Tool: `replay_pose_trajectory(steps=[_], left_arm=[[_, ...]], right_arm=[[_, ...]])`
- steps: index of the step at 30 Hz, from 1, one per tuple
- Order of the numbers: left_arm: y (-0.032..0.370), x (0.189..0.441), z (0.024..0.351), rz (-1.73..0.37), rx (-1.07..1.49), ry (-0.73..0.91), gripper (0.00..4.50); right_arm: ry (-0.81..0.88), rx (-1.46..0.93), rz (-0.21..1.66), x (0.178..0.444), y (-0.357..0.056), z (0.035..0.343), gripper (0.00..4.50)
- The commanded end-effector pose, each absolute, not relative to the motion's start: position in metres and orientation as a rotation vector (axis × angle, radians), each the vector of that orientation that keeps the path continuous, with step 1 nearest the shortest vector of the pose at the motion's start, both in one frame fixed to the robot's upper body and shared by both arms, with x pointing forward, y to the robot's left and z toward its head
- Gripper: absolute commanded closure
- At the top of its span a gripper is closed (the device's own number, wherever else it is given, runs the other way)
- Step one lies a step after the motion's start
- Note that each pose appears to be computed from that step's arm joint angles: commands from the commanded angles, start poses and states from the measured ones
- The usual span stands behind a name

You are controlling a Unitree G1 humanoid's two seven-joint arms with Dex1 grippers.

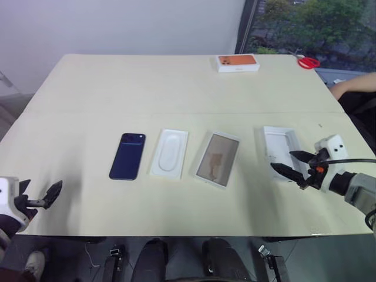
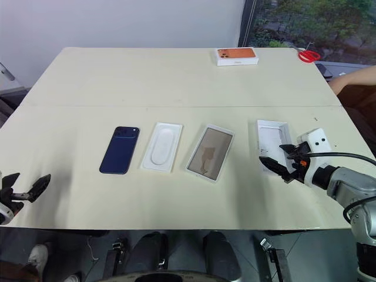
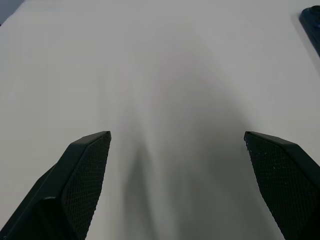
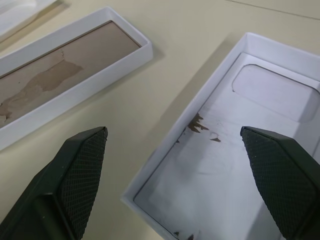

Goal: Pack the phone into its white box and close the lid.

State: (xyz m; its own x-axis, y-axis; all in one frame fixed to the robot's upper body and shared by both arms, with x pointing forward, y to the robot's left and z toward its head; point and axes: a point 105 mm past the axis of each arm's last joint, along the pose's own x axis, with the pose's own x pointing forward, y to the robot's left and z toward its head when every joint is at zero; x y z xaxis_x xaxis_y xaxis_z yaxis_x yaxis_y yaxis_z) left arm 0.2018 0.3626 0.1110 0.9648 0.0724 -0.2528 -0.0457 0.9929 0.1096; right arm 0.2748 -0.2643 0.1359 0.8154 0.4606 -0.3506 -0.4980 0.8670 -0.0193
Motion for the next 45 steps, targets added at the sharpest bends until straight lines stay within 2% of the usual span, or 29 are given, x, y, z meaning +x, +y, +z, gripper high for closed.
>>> replay_pose_trajectory(steps=[1,8,12,16,20,26,29,33,37,45], left_arm=[[0.363,0.200,0.124,0.071,0.121,0.219,0.00],[0.359,0.205,0.123,0.066,0.109,0.206,0.00],[0.343,0.213,0.128,0.017,0.102,0.180,0.00],[0.310,0.228,0.136,-0.086,0.061,0.139,0.00],[0.265,0.242,0.129,-0.272,0.100,0.201,0.00],[0.210,0.268,0.146,-0.422,-0.037,0.168,0.00],[0.175,0.289,0.149,-0.470,-0.105,0.222,0.00],[0.157,0.312,0.141,-0.402,-0.148,0.359,0.00],[0.143,0.320,0.139,-0.395,-0.184,0.418,0.00],[0.125,0.317,0.122,-0.418,-0.255,0.582,0.00]], right_arm=[[0.299,-0.134,0.520,0.278,-0.264,0.147,0.04],[0.286,-0.136,0.535,0.278,-0.258,0.151,0.04],[0.271,-0.151,0.573,0.280,-0.251,0.155,0.04],[0.236,-0.153,0.645,0.286,-0.229,0.163,0.04],[0.227,-0.141,0.720,0.281,-0.205,0.162,0.04],[0.203,-0.166,0.782,0.276,-0.185,0.165,0.04],[0.172,-0.191,0.828,0.273,-0.169,0.170,0.04],[0.163,-0.191,0.857,0.266,-0.157,0.171,0.04],[0.174,-0.194,0.869,0.260,-0.153,0.168,0.04],[0.179,-0.198,0.891,0.254,-0.151,0.169,0.04]])
